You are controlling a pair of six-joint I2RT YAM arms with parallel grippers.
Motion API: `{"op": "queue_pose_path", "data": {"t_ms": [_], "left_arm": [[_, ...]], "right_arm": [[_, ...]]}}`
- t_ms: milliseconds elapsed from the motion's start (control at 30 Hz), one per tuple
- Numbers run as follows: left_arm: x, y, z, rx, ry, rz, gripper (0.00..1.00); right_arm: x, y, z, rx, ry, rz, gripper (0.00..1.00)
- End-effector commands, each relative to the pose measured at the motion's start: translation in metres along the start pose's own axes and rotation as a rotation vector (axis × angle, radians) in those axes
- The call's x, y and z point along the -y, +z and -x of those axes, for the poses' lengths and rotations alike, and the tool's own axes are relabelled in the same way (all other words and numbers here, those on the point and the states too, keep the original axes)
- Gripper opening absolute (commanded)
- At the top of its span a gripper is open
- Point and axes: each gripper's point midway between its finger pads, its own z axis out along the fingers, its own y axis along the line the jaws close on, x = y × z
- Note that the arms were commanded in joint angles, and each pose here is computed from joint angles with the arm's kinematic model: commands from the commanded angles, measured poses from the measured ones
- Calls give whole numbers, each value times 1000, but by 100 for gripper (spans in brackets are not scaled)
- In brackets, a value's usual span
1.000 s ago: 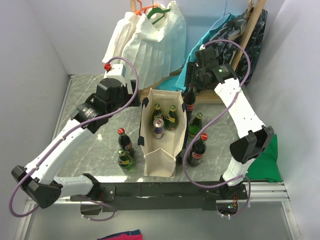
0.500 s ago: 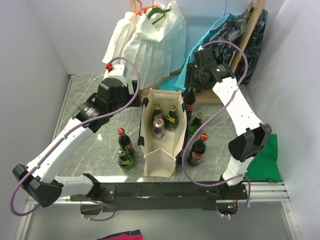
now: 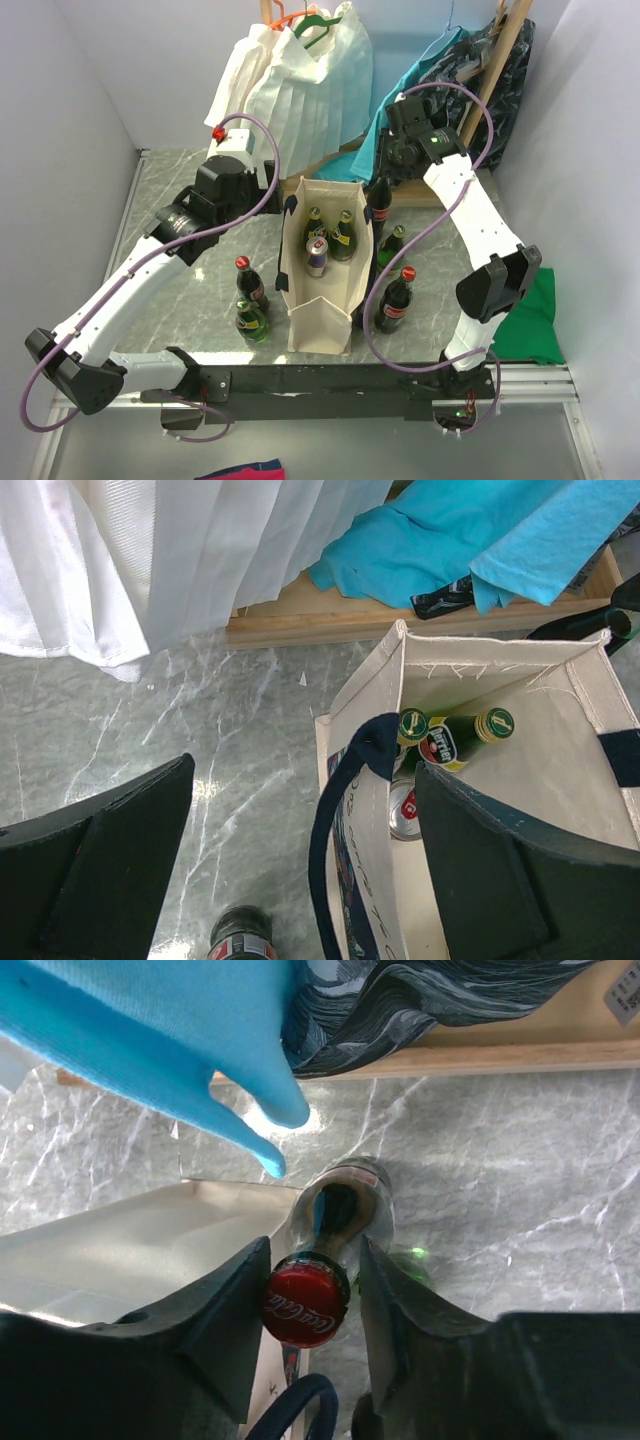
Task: Place the beverage into the canvas bag
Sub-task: Pick up the drink from the center of the board.
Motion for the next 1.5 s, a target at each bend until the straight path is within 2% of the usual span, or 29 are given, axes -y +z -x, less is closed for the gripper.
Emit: {"op": "queue_pose_path", "data": {"t_ms": [0,133,667,733,833,867,933,1467], "left_arm": [[4,-3,9,22,0,-22,96],[4,-3,10,23,-1,-24,96],[4,1,5,12,0,-22,96],[4,-1,5,14,-2,-22,96],[4,-1,5,14,-5,-22,96],[3,0,3,10,-4,-21,96],[3,-1,4,12,-7,-22,96],[6,-2,-1,4,-11,-42,96]], "right_arm": [[2,3,1,-1,-5,-7,42],[4,3,-2,-12,-10,-12,39],[7,8,-19,-51,-27,-15,45],[7,9,-21,-55,-31,-16,42],[7,7,-20,-51,-29,-18,20],[7,7,-21,-54,-33,-19,10],[7,6,-19,-47,-31,-20,0],[3,-30,16,92,-19,8,0]]}}
